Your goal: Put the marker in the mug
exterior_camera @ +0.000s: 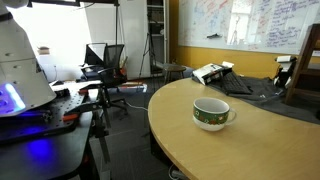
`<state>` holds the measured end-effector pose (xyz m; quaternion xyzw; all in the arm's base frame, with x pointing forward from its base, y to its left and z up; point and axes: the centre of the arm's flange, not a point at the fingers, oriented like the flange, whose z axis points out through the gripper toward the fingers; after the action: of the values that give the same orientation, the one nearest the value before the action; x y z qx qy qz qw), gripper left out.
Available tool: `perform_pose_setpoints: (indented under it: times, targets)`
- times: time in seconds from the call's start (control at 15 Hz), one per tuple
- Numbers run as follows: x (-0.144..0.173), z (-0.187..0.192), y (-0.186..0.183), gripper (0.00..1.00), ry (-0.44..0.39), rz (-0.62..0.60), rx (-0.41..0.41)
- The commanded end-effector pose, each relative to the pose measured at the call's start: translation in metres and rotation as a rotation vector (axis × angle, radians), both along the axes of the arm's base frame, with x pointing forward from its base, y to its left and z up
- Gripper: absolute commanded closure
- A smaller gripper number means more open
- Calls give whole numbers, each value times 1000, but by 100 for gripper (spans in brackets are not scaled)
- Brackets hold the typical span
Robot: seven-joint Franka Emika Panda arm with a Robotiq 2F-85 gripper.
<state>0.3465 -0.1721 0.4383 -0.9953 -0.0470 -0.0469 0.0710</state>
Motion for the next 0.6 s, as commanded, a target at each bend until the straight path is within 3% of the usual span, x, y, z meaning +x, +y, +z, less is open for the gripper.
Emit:
perform_pose_setpoints:
  times: [0.0, 0.2, 0.4, 0.53]
  targets:
    - [33, -8, 22, 0, 15, 101, -77]
    - [85, -28, 71, 0, -19, 220, -167]
    - [137, -58, 121, 0, -142, 315, -282]
    - [171, -86, 136, 0, -148, 404, -319]
